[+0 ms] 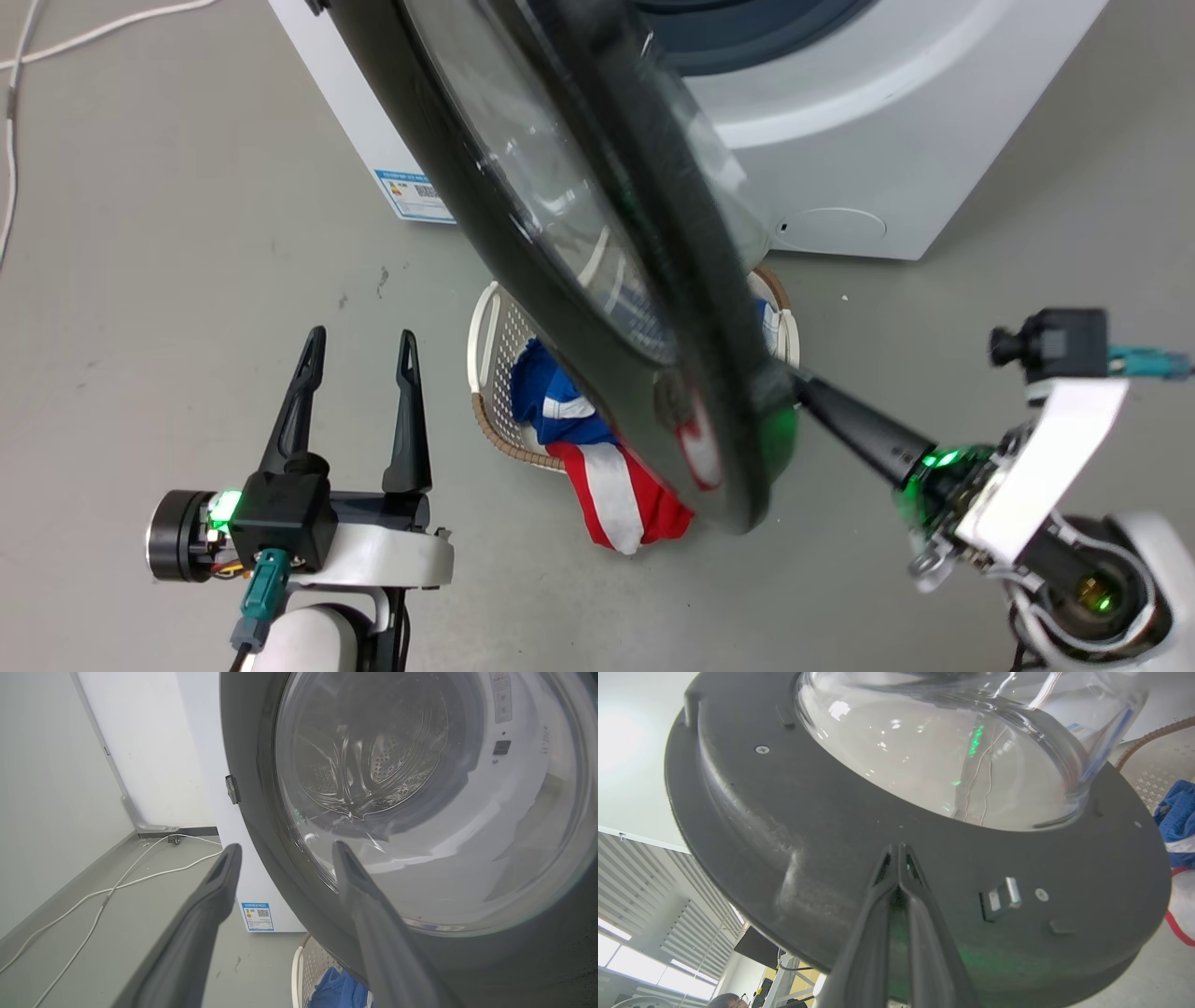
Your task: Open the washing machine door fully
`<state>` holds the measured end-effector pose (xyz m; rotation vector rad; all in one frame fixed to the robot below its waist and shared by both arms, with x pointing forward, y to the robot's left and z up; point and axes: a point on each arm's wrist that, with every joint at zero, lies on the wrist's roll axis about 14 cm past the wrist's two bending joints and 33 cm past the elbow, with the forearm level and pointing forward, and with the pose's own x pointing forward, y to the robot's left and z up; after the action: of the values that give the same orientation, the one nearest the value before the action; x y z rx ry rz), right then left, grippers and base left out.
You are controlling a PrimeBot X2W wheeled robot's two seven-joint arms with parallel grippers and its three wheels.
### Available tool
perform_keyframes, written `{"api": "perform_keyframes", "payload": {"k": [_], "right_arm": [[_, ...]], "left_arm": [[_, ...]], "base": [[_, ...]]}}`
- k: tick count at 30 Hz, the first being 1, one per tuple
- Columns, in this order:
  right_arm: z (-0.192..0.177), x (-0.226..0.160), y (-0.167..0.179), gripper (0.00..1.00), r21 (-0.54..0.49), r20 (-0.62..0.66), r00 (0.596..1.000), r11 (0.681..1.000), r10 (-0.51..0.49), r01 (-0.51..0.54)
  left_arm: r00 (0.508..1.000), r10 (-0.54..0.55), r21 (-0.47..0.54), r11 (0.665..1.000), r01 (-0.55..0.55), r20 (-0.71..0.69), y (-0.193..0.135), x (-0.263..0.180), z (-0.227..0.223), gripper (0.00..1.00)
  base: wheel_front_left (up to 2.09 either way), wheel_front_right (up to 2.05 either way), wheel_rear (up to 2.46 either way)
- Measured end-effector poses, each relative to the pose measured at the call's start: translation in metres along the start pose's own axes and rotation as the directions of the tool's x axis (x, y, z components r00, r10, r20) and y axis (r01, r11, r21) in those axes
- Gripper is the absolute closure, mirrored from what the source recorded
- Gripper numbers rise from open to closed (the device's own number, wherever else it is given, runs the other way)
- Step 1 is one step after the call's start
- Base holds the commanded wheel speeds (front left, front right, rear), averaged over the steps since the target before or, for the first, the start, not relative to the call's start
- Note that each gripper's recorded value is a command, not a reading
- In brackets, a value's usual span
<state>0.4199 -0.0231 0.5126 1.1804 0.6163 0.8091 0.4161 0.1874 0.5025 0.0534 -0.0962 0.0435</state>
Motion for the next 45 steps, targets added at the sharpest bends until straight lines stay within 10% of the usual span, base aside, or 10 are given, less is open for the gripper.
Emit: {"api": "perform_keyframes", "payload": {"k": [26, 30, 31, 32, 39, 45], "right_arm": [[-0.088, 0.017, 0.025, 1.0, 0.133, -0.093, 0.994, 0.99, 0.062, -0.05], [-0.067, 0.006, 0.031, 0.55, 0.136, 0.042, 0.997, 0.989, 0.06, -0.065], [-0.059, 0.001, 0.033, 0.13, 0.136, 0.086, 0.995, 0.988, 0.058, -0.07], [-0.05, -0.005, 0.035, 0.0, 0.134, 0.134, 0.989, 0.988, 0.058, -0.076], [0.01, -0.056, 0.057, 0.0, 0.009, 0.468, 0.881, 0.996, 0.072, -0.086], [0.055, -0.113, 0.073, 0.0, -0.132, 0.727, 0.679, 0.991, 0.104, -0.01]], "left_arm": [[0.999, 0.043, 0.013, 0.999, -0.043, 0.003, 0.014, -0.027, 0.01, 0.0], [0.998, 0.055, 0.006, 0.998, -0.055, 0.0, 0.017, -0.037, 0.011, 0.0], [0.998, 0.057, 0.006, 0.998, -0.057, -0.001, 0.018, -0.04, 0.011, 0.0], [0.998, 0.06, 0.005, 0.998, -0.06, -0.001, 0.019, -0.043, 0.012, 0.0], [0.997, 0.074, 0.005, 0.997, -0.074, 0.017, 0.025, -0.063, 0.02, 0.0], [0.997, 0.072, 0.003, 0.997, -0.072, 0.036, 0.025, -0.073, 0.027, 0.0]], "base": [[0.0, 0.0, 0.0], [0.0, 0.0, 0.0], [0.0, 0.0, 0.0], [0.0, 0.0, 0.0], [0.0, 0.0, 0.0], [0.0, 0.0, 0.0]]}}
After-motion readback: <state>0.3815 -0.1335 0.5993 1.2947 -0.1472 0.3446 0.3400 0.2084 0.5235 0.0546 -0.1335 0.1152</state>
